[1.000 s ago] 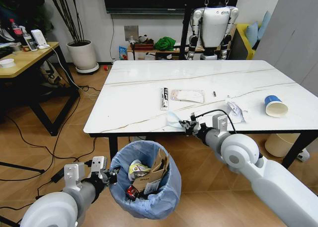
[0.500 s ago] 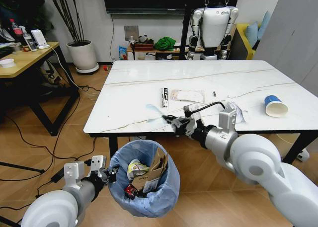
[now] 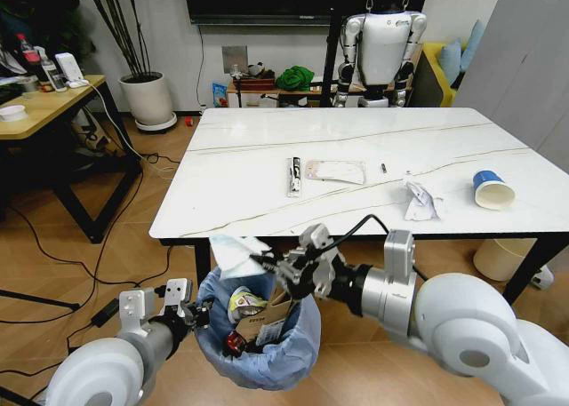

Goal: Pick up the trash bin and place the trash from the table into it.

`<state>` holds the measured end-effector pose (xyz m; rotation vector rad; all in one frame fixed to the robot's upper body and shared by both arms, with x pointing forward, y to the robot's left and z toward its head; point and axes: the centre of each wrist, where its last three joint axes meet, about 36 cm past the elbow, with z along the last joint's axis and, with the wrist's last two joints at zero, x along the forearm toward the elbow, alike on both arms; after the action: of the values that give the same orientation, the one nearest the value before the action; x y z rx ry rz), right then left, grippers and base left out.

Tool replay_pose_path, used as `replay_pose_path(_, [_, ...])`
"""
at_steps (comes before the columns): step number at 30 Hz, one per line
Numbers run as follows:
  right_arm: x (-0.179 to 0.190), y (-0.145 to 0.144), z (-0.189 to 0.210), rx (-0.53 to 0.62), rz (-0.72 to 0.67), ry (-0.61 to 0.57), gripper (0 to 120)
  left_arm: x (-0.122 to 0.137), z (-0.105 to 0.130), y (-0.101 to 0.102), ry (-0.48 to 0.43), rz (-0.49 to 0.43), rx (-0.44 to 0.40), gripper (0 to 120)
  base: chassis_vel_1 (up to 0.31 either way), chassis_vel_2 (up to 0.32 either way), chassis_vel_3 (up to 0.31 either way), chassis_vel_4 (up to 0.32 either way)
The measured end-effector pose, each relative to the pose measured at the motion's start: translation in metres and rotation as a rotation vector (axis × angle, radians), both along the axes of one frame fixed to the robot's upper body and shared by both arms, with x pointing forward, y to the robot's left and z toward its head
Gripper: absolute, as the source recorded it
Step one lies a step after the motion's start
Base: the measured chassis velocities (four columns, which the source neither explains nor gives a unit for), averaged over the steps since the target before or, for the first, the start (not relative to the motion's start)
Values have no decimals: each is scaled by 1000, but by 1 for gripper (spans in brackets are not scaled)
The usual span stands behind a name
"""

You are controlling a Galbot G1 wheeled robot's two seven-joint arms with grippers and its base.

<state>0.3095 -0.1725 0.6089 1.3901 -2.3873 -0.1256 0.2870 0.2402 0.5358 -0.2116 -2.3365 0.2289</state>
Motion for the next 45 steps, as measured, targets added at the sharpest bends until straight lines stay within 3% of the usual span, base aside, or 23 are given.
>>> replay_pose_path(4, [-3, 2, -3, -13, 8, 11, 38, -1, 0, -1, 0, 3, -4, 0, 0, 0, 0, 0])
replay_pose_path(7, [-4, 2, -6, -22, 5, 17, 44, -2, 0, -1, -2, 3, -6, 0, 0, 0, 0, 0])
replay_pose_path(9, [-5, 2, -7, -25, 4, 20, 56, -3, 1, -2, -4, 1, -6, 0, 0, 0, 0, 0])
replay_pose_path(13, [-5, 1, -9, -28, 1, 25, 66, -5, 2, -3, -6, -2, -8, 0, 0, 0, 0, 0])
replay_pose_path(15, [-6, 1, -10, -31, 1, 30, 79, -5, 3, -3, -9, -2, -8, 0, 0, 0, 0, 0])
replay_pose_path(21, [-3, -2, -6, -28, -17, 7, 98, -7, 6, -3, -16, 0, -9, 0, 0, 0, 0, 0])
replay_pose_path(28, [25, -7, 6, -1, -146, -44, 100, -10, 6, -4, -17, -1, -10, 0, 0, 0, 0, 0])
replay_pose_path(31, [67, -9, 12, 4, -304, -71, 100, -13, 7, -5, -21, 0, -9, 0, 0, 0, 0, 0])
replay_pose_path(35, [94, -8, 17, 9, -381, -77, 100, -14, 9, -4, -27, 1, -9, 0, 0, 0, 0, 0])
replay_pose_path(40, [141, -2, 18, -5, -503, -46, 100, -16, 12, -3, -32, 5, -7, 0, 0, 0, 0, 0])
replay_pose_path(45, [186, 20, 3, -97, -643, 42, 100, -17, 12, -2, -31, 9, -9, 0, 0, 0, 0, 0])
